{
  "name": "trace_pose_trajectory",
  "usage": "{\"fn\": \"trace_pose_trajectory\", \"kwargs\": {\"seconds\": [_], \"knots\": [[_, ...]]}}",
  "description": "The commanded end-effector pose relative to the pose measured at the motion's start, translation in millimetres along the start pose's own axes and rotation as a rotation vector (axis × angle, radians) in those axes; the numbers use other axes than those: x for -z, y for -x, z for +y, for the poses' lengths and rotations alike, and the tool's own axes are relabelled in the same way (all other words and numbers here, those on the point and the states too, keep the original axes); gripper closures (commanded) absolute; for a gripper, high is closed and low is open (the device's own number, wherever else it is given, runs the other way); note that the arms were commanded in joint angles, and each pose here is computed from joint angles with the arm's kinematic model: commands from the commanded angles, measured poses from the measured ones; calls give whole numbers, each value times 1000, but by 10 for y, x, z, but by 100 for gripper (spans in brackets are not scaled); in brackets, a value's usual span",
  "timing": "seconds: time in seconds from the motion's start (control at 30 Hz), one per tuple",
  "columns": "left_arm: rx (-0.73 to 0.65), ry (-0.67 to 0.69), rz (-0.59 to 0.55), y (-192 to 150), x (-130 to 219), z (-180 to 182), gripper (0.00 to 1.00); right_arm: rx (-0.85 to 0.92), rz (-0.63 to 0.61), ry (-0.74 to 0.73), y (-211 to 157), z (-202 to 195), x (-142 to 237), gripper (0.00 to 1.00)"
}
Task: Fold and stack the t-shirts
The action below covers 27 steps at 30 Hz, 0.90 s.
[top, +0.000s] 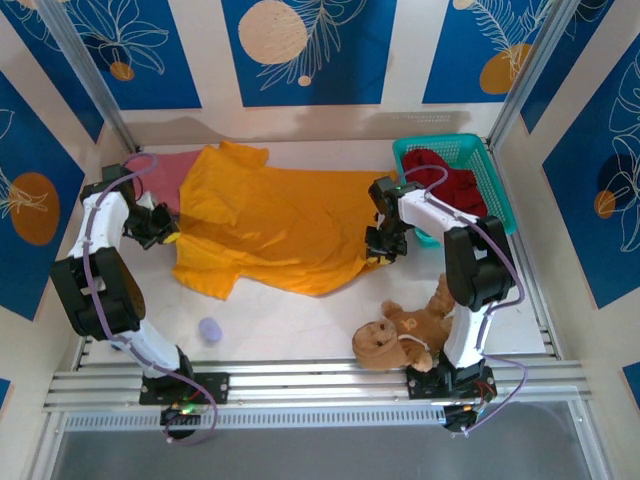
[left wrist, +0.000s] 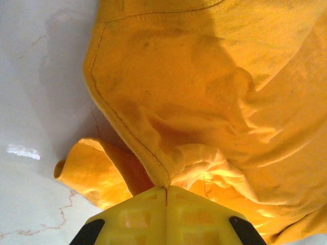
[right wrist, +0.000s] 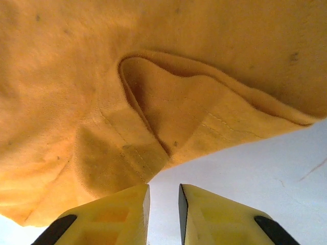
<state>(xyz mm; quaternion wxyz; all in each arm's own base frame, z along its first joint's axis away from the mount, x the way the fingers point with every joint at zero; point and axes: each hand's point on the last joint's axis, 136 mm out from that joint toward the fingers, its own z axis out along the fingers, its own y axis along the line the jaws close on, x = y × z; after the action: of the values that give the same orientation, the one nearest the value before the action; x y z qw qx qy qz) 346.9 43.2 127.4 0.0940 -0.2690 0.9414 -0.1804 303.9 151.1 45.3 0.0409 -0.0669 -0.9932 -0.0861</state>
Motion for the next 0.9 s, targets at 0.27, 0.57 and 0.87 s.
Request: {"fn": "trace_pose_trajectory", "kwargs": {"seconds": [0.27,0.57,0.87], "knots": [[-18,-8,-3,-69,63,-48,100,14,86,28,-54,156,-271,75],[-22,-3,-4,-76,69,-38,100,32,81,-2,-58,163,-257,82],[-22,-7,-6,-80,74,-45,100,39,80,-37,-114,76,-152,78]]}}
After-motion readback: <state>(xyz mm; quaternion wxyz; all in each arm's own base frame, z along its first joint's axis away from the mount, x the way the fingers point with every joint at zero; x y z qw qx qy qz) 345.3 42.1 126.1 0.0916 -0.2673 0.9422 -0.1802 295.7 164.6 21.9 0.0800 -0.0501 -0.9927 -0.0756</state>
